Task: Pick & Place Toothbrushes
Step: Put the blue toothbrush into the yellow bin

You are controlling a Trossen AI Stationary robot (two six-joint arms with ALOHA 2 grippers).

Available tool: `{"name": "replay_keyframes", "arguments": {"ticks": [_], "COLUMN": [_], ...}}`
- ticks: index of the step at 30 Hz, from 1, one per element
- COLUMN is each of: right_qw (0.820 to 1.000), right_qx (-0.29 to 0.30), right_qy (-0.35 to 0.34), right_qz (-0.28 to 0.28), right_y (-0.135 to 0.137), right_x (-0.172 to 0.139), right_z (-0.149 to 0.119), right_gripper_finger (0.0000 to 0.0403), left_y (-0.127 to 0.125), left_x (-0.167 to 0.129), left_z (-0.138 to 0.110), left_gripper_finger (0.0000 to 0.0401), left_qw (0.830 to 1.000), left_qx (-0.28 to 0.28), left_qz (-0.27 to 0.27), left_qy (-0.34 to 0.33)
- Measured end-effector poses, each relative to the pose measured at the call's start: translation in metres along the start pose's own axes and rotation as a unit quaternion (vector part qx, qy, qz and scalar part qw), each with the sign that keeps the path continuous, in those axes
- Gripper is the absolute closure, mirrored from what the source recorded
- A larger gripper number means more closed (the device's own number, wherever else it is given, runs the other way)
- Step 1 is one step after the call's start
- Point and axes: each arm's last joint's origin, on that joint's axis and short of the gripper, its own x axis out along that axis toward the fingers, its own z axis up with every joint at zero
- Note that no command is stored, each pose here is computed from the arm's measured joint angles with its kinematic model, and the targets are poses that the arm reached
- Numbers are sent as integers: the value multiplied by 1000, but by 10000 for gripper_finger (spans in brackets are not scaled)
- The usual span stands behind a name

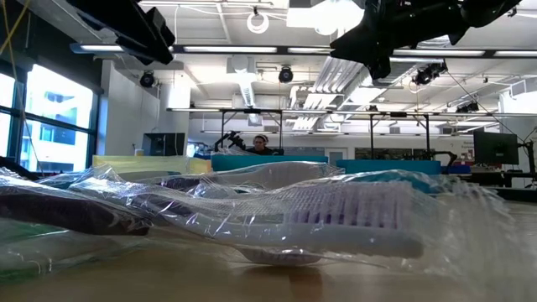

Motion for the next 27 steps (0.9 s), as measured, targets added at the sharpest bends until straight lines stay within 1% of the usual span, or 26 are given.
{"name": "replay_keyframes", "arguments": {"ticks": [7,17,27], "right_qw": [1000,1000,1000], "right_qx": [0,-1,-1], "right_qy": [0,0,0], "right_qz": [0,0,0], "right_y": [0,0,0], "right_x": [0,0,0], "right_z": [0,0,0], "right_gripper_finger": [318,318,318], "left_y": [-12,-15,-17], "left_x": [12,38,58], "left_z": [-7,-19,-27], "left_gripper_finger": [260,260,260], "left_qw": [1000,997,995], "left_qx": [-14,-10,-14], "left_qz": [1,10,5], "left_qy": [24,75,101]}}
